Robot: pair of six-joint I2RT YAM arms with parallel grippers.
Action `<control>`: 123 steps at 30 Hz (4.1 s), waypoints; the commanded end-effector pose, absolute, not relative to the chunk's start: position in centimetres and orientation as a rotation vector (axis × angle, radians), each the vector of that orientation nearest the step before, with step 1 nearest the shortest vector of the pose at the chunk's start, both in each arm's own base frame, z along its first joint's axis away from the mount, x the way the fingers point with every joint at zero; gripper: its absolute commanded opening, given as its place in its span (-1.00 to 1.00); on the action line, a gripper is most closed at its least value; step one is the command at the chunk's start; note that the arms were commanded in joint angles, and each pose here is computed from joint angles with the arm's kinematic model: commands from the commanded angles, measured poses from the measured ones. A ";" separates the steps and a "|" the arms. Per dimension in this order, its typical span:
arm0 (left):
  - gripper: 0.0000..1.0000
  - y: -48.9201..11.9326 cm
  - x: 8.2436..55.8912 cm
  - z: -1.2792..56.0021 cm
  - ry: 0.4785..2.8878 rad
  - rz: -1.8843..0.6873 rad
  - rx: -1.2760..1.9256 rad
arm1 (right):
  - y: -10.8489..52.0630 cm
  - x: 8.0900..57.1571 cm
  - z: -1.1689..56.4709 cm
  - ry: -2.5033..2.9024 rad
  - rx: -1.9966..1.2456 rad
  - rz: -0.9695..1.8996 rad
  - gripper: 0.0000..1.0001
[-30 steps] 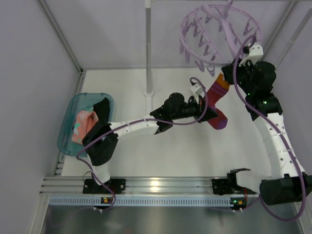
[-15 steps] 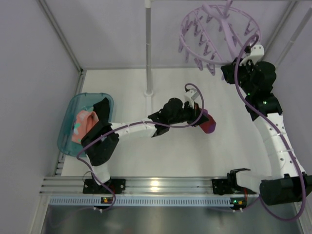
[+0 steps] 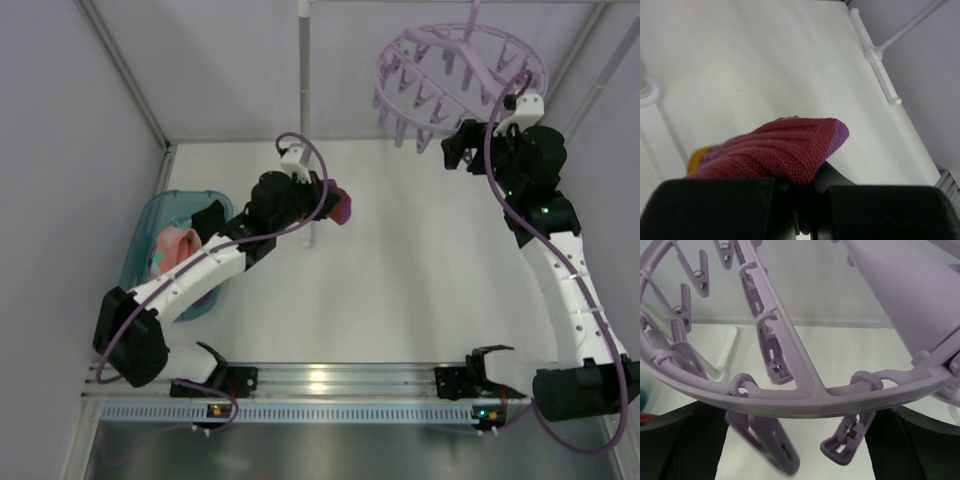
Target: Remove the socks clipped to the hanger
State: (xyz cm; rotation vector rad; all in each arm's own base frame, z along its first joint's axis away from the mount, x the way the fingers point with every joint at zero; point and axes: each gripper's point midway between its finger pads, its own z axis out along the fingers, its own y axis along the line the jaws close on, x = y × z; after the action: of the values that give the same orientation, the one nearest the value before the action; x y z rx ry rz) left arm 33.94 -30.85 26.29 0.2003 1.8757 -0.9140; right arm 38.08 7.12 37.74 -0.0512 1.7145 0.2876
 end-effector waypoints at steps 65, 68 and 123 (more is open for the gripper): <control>-1.00 2.6 33.7 6.8 2.347 -0.397 -1.243 | 7.0 29.2 39.7 1.727 0.104 0.424 0.99; -0.97 2.9 33.8 6.9 2.339 -0.377 -1.245 | 7.0 29.4 39.3 1.736 0.102 0.419 0.99; 0.97 -22.8 28.0 18.4 2.344 -0.616 -0.117 | 14.5 26.7 15.4 2.245 0.275 0.733 0.99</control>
State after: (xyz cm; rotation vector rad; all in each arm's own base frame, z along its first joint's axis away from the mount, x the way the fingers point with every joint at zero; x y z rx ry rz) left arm 28.71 -23.17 17.73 -0.0949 2.3767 -0.5843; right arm 25.97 13.06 13.32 0.2754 2.3640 0.6549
